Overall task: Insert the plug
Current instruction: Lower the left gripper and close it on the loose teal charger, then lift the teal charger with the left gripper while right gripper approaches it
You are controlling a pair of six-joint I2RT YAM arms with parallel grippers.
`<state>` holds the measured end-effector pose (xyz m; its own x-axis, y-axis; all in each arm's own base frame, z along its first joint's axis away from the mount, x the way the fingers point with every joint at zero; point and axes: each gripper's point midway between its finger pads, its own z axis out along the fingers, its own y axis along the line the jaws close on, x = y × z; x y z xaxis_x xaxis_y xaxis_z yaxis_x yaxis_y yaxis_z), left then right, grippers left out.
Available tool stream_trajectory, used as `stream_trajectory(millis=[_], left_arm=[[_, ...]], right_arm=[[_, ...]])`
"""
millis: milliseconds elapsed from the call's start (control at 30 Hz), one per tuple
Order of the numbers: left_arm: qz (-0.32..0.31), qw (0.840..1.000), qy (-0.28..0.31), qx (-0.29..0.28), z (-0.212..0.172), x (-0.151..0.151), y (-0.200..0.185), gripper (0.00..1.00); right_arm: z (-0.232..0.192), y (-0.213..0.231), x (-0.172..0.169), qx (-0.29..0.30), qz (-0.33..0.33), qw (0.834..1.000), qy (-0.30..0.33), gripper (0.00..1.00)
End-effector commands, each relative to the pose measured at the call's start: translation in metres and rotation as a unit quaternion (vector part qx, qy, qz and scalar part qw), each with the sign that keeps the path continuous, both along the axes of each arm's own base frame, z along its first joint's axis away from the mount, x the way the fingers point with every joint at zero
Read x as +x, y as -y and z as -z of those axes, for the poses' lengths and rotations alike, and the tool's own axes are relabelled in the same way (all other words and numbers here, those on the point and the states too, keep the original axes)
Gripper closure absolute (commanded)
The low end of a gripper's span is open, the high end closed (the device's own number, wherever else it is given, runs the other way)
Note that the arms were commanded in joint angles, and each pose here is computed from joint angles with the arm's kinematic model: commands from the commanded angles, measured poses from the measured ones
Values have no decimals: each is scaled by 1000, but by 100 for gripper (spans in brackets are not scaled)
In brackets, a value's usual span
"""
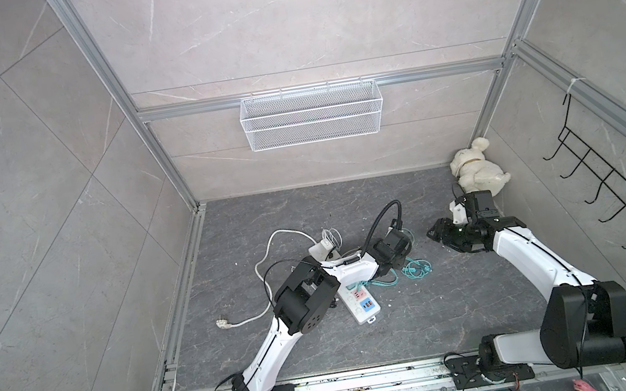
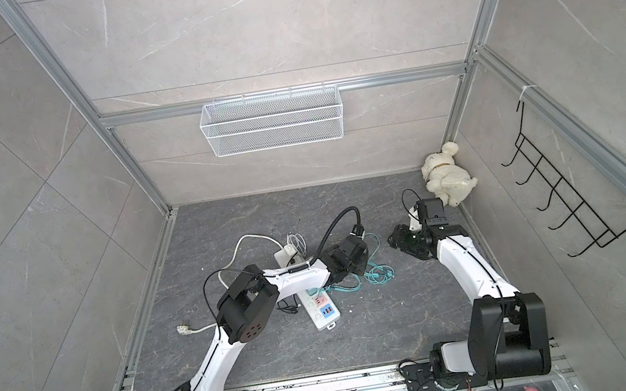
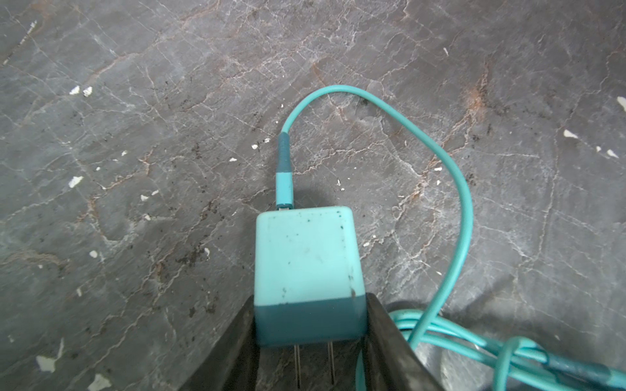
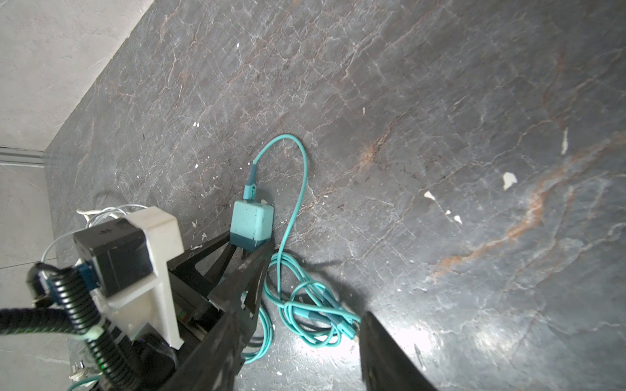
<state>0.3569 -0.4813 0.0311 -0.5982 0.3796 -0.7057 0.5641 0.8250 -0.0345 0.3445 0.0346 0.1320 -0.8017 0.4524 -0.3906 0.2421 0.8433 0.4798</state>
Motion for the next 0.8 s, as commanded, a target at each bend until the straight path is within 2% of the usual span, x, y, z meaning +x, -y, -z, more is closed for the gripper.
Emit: stream_trajectory(millis=[0, 167, 233, 433, 600, 767], left_arm=[[4, 1000, 10, 6, -5, -1, 0, 59], [52, 998, 18, -12, -8, -5, 15, 71], [81, 996, 39, -29, -19, -7, 24, 74], [119, 978, 162, -61, -113, 14, 27, 75], [110, 961, 225, -115, -188, 58, -10, 75], [107, 943, 270, -165, -237, 96, -59, 76]], right_arm=[[-4, -1, -6, -1, -11, 1000, 7, 41], [-11, 2, -12, -4, -8, 1000, 13, 41], [-14, 4, -17, -6, -2, 1000, 15, 41], [-27, 14, -39, -24, 21, 999, 21, 41], [-42, 16, -64, -32, 33, 998, 35, 41], [-61, 6, -83, -17, 11, 999, 51, 41]])
